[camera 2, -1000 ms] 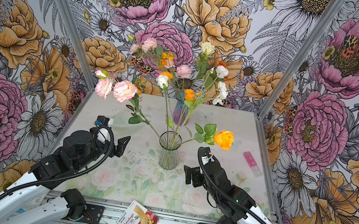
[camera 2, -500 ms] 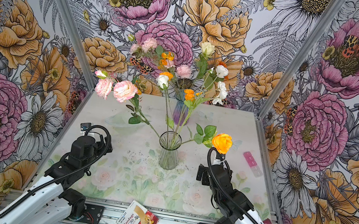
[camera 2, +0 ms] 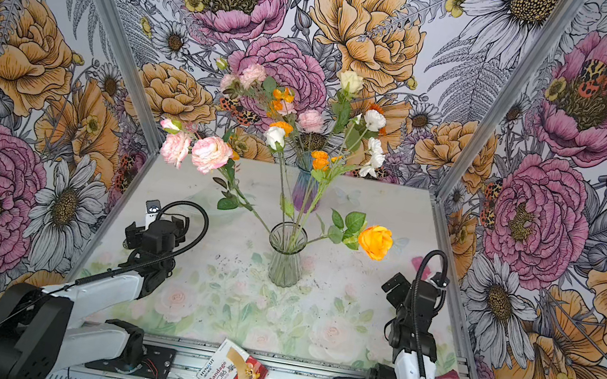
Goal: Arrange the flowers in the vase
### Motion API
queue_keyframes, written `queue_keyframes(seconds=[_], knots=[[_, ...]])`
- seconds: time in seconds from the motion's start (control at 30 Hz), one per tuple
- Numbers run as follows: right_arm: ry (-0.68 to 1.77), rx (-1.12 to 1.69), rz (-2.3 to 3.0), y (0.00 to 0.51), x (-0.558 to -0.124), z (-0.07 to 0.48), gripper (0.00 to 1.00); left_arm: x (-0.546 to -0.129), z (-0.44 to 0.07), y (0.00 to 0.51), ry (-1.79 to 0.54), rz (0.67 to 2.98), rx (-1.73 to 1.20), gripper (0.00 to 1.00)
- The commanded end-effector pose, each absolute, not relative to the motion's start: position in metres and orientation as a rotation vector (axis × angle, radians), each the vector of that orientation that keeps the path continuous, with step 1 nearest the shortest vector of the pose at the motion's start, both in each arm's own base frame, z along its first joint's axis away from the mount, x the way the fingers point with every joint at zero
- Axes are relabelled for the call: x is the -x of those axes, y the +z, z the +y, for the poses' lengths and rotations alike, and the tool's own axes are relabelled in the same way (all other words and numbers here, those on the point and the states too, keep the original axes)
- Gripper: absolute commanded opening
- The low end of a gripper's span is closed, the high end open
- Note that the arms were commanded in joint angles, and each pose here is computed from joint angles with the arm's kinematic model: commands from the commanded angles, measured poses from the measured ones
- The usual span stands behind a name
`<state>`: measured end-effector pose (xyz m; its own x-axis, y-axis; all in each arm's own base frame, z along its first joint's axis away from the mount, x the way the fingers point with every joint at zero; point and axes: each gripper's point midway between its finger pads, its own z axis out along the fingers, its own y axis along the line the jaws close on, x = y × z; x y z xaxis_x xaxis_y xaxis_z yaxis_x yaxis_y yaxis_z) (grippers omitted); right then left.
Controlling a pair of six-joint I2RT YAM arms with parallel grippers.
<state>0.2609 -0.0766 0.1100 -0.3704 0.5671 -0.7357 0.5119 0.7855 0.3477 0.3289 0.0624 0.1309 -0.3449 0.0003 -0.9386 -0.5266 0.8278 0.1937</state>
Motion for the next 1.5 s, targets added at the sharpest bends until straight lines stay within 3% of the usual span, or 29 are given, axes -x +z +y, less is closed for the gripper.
queue_keyframes(seconds=[0.0, 0.2, 0.6, 0.83, 1.0, 1.17, 1.37, 1.47], knots=[[0.182, -0.754, 1.944, 0.130, -0.287, -0.083, 1.00, -0.357, 0.068, 0.155, 0.522, 1.778, 0.358, 0.99], [-0.017, -0.656, 1.831, 0.129, -0.308, -0.115, 1.00, -0.377, 0.073, 0.154, 0.308, 1.758, 0.357, 0.99], [0.080, -0.488, 1.634, 0.133, -0.352, -0.107, 1.00, -0.374, 0.039, 0.159, 0.238, 1.725, 0.156, 0.99], [0.176, -0.218, 1.641, 0.143, -0.367, -0.061, 0.99, -0.376, 0.047, 0.158, 0.253, 1.729, 0.170, 0.99], [0.091, -0.031, 1.644, 0.136, -0.367, -0.022, 1.00, -0.363, 0.028, 0.164, 0.199, 1.674, 0.087, 0.99], [0.072, -0.047, 1.652, 0.130, -0.372, -0.024, 0.99, -0.358, 0.015, 0.171, 0.071, 1.602, 0.066, 0.99], [0.059, -0.120, 1.711, 0.123, -0.380, -0.035, 1.00, -0.361, 0.035, 0.165, 0.094, 1.659, 0.184, 0.99], [0.013, -0.166, 1.628, 0.133, -0.361, -0.043, 1.00, -0.356, 0.056, 0.154, 0.208, 1.767, 0.283, 0.99]])
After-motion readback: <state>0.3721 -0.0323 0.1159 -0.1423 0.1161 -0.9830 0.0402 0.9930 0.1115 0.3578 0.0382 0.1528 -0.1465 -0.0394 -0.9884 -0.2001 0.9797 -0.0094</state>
